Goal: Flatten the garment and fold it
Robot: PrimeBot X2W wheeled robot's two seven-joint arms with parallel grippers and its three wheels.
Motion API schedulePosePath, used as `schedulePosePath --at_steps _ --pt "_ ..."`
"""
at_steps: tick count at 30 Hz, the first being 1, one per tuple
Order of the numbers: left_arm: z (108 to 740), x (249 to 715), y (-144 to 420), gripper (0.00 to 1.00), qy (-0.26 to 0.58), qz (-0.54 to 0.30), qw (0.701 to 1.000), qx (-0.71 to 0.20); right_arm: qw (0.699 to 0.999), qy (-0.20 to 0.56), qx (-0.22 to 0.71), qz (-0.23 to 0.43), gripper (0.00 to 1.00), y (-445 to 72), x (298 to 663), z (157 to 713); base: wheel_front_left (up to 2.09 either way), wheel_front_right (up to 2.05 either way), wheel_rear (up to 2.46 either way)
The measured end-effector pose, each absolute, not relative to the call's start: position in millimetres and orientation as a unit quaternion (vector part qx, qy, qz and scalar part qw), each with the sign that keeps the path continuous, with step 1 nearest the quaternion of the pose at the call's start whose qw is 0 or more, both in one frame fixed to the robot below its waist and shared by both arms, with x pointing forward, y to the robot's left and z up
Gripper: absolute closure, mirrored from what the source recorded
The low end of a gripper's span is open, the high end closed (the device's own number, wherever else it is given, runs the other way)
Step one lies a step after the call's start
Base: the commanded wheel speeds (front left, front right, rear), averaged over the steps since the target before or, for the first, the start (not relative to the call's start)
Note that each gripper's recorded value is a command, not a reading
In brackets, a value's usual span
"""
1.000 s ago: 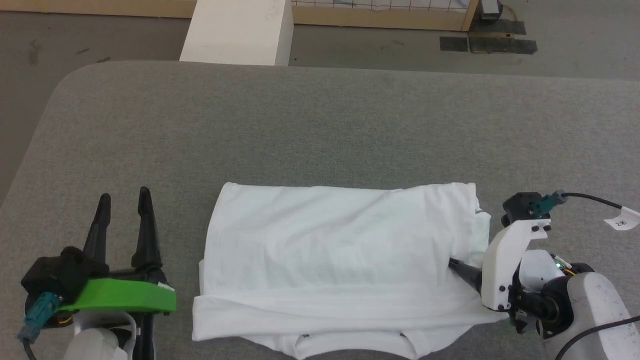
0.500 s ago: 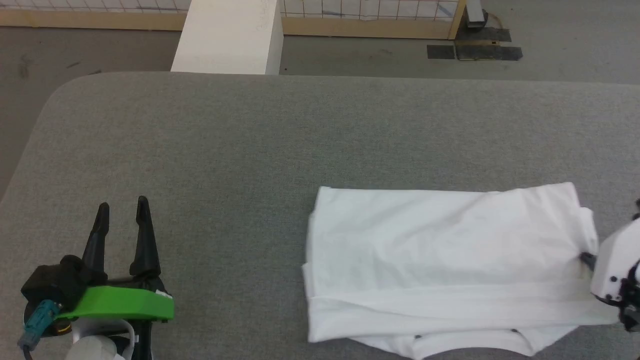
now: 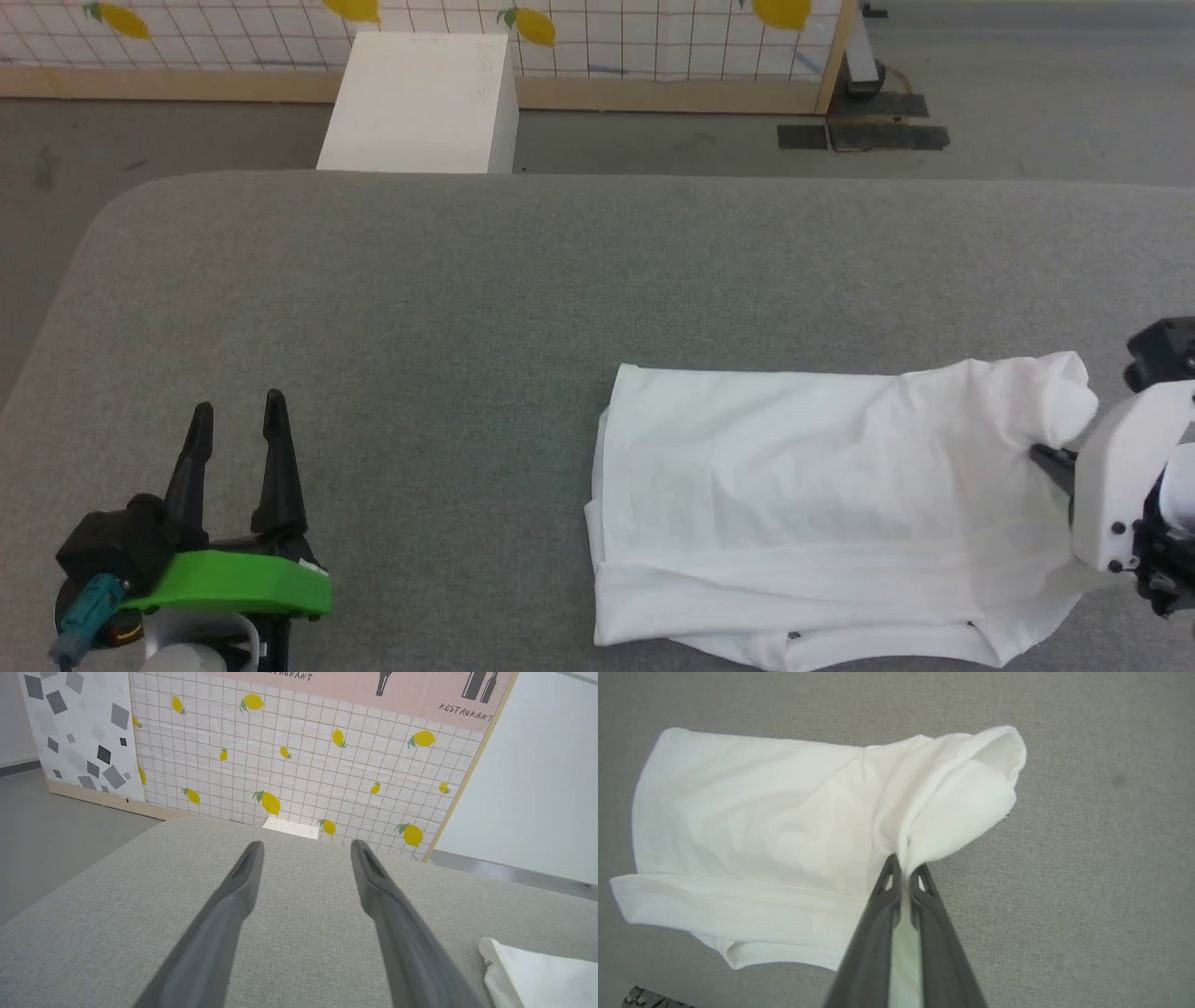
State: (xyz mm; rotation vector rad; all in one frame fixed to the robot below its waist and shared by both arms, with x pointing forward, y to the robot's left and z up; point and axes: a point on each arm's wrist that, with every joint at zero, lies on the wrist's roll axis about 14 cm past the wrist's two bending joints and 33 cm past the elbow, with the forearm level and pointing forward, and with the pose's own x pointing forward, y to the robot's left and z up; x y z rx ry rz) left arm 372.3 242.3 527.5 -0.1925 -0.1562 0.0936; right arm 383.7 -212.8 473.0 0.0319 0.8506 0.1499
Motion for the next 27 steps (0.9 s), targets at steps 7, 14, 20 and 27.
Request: schedulePosePath --at_steps 7,14,20,27 --pt "533.8 366.4 244.5 0.0 -0.088 0.05 0.99 -0.096 0.914 0.358 0.019 0.189 1.0 -142.0 376.3 509.2 0.0 0.0 0.0" --pt "531.5 361.3 249.1 0.0 -0.085 0.058 0.99 -0.097 0.894 0.361 0.032 0.264 1.0 -79.4 379.1 495.4 0.0 0.0 0.0" --pt "523.6 358.9 254.4 0.0 -0.074 0.069 0.99 -0.098 0.877 0.377 0.037 0.297 1.0 -38.0 390.1 471.0 0.0 0.0 0.0" --pt "512.2 356.9 257.0 0.0 -0.057 0.077 0.99 -0.101 0.849 0.412 0.022 0.331 1.0 -0.5 387.9 436.8 0.0 0.0 0.0"
